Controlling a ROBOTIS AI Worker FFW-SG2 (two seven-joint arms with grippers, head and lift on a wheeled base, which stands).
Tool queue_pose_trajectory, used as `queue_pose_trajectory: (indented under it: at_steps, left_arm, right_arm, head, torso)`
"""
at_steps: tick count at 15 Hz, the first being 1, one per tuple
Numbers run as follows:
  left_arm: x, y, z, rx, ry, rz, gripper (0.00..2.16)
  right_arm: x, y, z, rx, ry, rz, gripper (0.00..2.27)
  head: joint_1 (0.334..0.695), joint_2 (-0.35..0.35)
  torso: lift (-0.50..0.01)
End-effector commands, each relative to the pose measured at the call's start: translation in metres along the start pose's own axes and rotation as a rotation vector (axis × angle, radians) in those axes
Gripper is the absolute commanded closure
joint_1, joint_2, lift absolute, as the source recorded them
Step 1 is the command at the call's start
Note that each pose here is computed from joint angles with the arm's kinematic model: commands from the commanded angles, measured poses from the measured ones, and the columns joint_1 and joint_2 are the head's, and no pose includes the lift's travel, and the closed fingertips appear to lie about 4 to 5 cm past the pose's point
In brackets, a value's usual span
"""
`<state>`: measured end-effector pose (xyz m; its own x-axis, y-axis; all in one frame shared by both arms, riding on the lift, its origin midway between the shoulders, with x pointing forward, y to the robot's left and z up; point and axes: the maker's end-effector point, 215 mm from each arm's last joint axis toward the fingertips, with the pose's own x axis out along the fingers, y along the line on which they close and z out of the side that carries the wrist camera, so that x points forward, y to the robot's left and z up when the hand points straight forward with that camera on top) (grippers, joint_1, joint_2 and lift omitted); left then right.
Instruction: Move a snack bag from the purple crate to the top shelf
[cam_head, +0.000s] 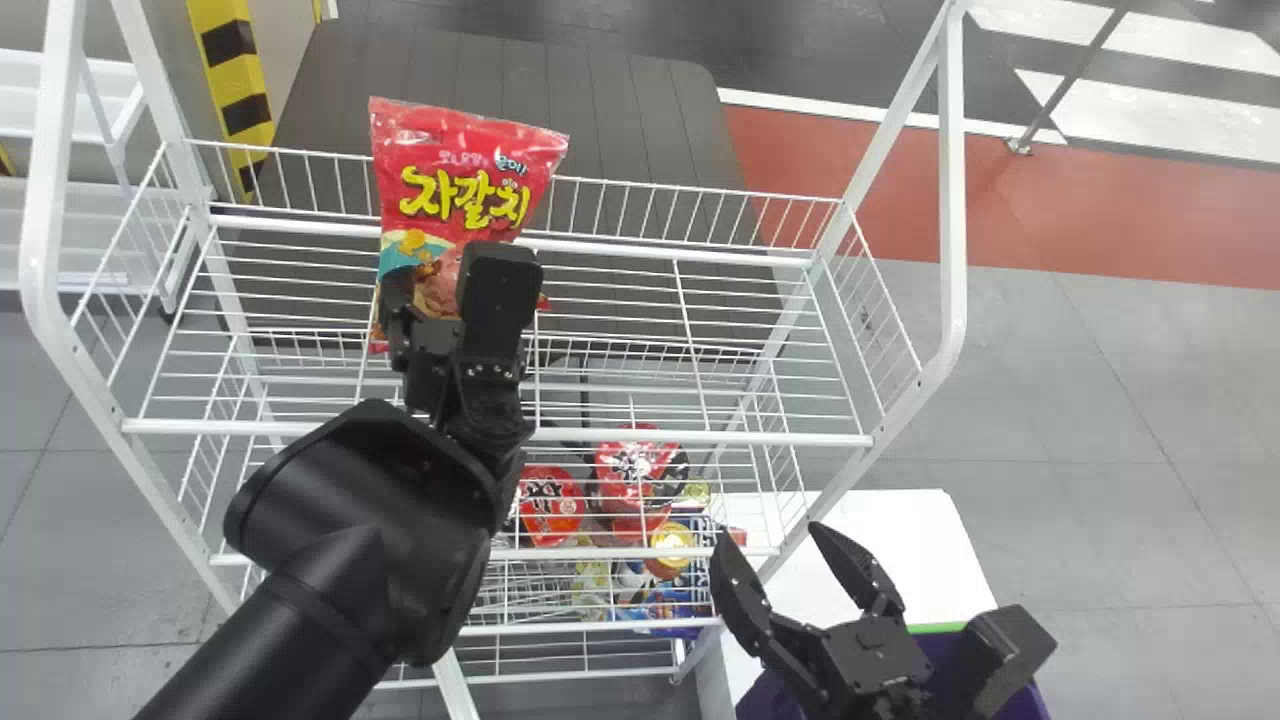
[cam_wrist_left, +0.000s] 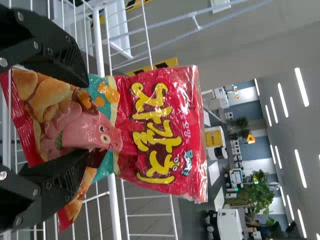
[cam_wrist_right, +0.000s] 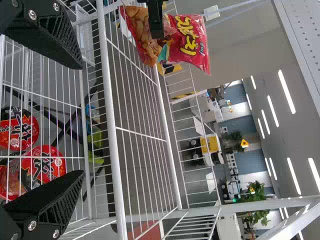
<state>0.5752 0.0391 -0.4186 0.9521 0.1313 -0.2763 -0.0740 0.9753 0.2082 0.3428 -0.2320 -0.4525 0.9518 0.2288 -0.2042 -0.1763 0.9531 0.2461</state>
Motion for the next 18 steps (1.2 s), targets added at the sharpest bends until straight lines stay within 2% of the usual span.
queue_pose_trajectory:
  at_steps: [1, 2, 3, 5, 6, 9, 10, 13, 15, 17, 18]
  left_arm:
    - [-0.001, -0.003, -0.002, -0.009, 0.009, -0.008, 0.73]
    - [-0.001, -0.004, -0.002, -0.013, 0.011, -0.013, 0.73]
    - [-0.001, -0.004, -0.002, -0.013, 0.011, -0.013, 0.93]
    - [-0.001, -0.005, -0.003, -0.016, 0.014, -0.016, 1.04]
    - [-0.001, -0.005, -0.003, -0.018, 0.014, -0.016, 1.3]
    - [-0.005, -0.019, -0.004, -0.012, 0.008, -0.076, 1.36]
    - [-0.007, -0.015, -0.008, 0.033, -0.001, -0.06, 1.43]
    - [-0.02, -0.006, -0.006, 0.152, -0.037, -0.013, 1.43]
    - [-0.028, 0.001, -0.001, 0.182, -0.042, -0.001, 1.43]
    - [-0.03, 0.002, 0.014, 0.161, -0.054, -0.011, 1.43]
    - [-0.027, 0.012, 0.009, 0.169, -0.029, 0.003, 1.43]
  right_arm:
    - [0.001, 0.003, 0.001, 0.002, -0.003, 0.003, 0.06]
    - [0.001, 0.003, 0.001, 0.002, -0.004, 0.005, 0.06]
    - [0.001, 0.003, 0.001, 0.003, -0.002, 0.005, 0.06]
    - [0.001, 0.003, 0.001, 0.003, -0.002, 0.005, 0.06]
    - [0.001, 0.003, 0.001, 0.003, -0.001, 0.005, 0.06]
    - [0.002, 0.002, 0.0, 0.001, 0.001, 0.004, 0.06]
    - [0.002, 0.002, 0.0, 0.002, 0.004, 0.005, 0.06]
    - [0.003, 0.001, -0.001, 0.003, 0.009, 0.006, 0.06]
    - [0.004, 0.001, -0.001, 0.004, 0.008, 0.006, 0.06]
    - [0.005, 0.0, 0.0, 0.001, 0.006, 0.007, 0.06]
    - [0.005, 0.0, 0.001, 0.0, 0.005, 0.008, 0.06]
  head:
    - [0.695, -0.232]
    - [0.695, -0.231]
    - [0.695, -0.231]
    - [0.695, -0.23]
    - [0.695, -0.23]
    - [0.695, -0.235]
    - [0.695, -0.242]
    - [0.695, -0.245]
    - [0.695, -0.241]
    - [0.695, -0.241]
    - [0.695, -0.241]
  torso:
    - [0.0]
    - [0.0]
    - [0.0]
    - [0.0]
    - [0.0]
    - [0.0]
    - [0.0]
    - [0.0]
    - [0.0]
    - [0.0]
    - [0.0]
